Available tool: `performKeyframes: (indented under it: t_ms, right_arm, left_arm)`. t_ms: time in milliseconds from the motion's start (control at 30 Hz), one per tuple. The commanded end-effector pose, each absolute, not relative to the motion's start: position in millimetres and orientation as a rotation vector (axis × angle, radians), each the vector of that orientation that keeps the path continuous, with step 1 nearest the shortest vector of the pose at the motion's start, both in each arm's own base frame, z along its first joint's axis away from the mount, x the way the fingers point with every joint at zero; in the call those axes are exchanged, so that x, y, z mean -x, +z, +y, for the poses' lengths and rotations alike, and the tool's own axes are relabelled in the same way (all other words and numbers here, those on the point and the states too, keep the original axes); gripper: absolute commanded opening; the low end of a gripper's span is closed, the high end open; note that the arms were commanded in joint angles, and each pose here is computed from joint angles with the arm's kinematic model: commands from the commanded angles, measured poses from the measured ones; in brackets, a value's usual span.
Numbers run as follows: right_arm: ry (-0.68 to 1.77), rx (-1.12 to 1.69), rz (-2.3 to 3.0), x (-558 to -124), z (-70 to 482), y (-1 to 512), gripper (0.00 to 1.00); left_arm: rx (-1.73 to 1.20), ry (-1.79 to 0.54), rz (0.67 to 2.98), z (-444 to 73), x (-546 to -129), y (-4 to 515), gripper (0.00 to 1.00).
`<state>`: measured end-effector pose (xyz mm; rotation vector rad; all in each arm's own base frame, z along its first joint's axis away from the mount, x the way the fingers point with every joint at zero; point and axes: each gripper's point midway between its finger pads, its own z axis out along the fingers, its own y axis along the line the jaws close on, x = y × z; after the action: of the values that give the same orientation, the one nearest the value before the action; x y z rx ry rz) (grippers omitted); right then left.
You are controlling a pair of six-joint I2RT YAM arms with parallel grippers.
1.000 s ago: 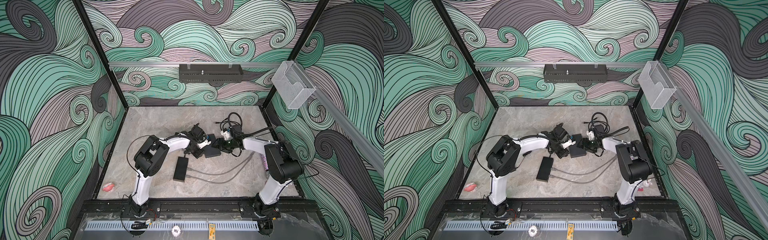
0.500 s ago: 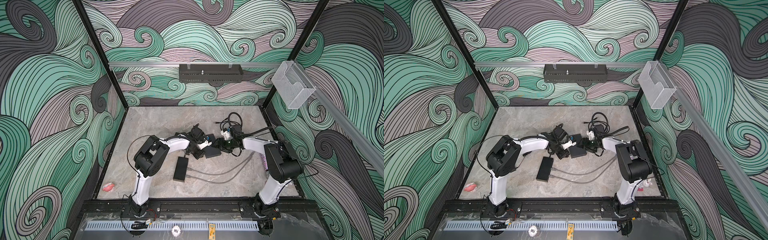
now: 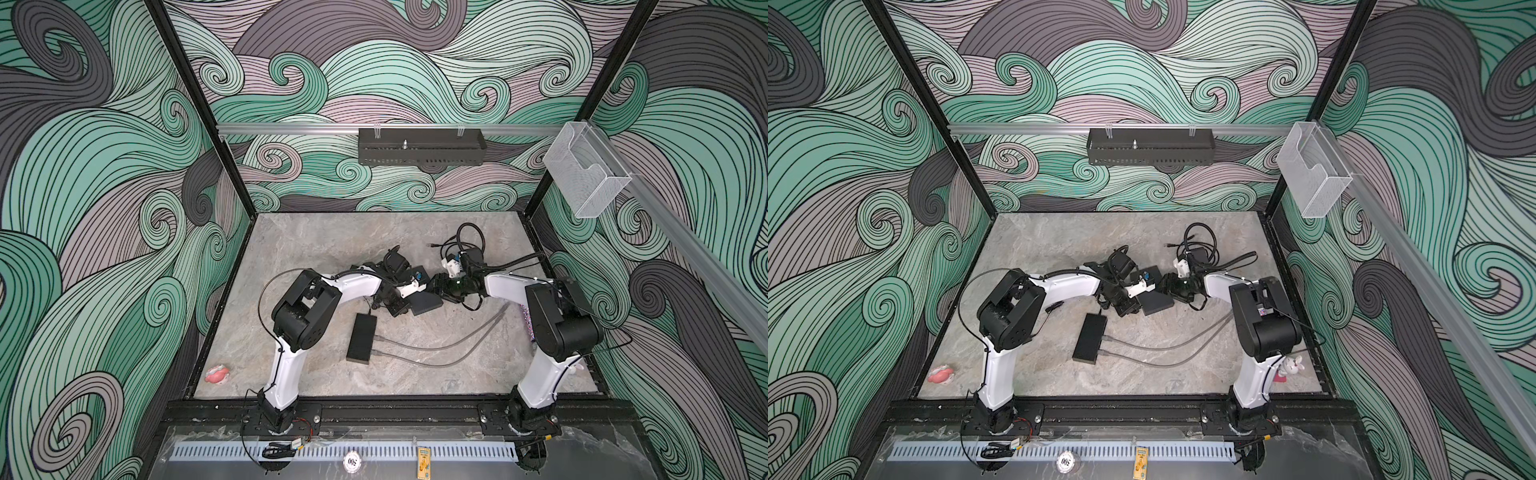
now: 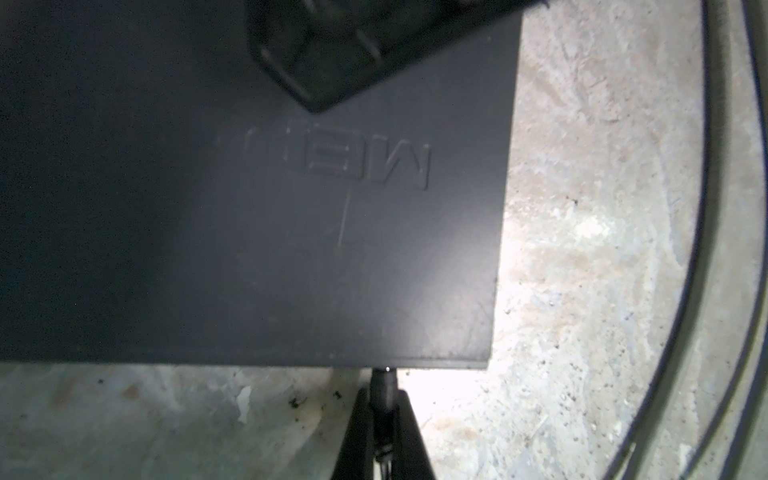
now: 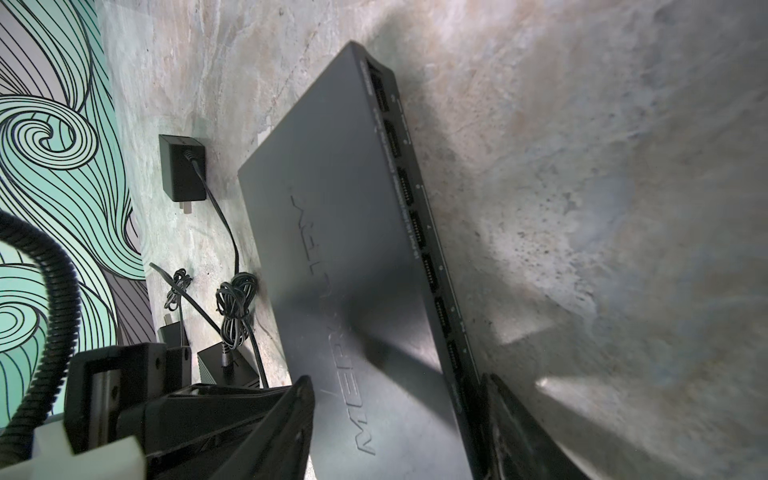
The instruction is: Insert the plug into the switch port
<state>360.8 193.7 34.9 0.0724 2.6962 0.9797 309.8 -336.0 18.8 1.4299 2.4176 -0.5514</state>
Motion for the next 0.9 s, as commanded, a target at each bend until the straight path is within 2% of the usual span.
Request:
performKeyframes:
  t_ms: [0,533,733,800,867]
  right_arm:
    - [1.171,-0.016,2.703,-338,222,42,0.62]
    - [1.234,-0.010,2.684,-312,254,52,0.60]
    - [1.167,-0.040,2.691,-316,241,47,0.62]
    - [1.157,-0.058,2.690,-317,237,44,0.62]
    - [1.157,-0.063,2.688,-317,237,43,0.62]
  left_arm:
    - [-1.400,-0.601,2.317,-363,-327,31,0.00]
    - [-1.384,-0.592,2.326,-373,-335,32,0.00]
    - [-1.346,-0.540,2.339,-357,-358,36,0.00]
    - [-1.342,-0.527,2.333,-352,-368,38,0.05]
    - [-1.348,-0.521,2.325,-350,-378,41,0.06]
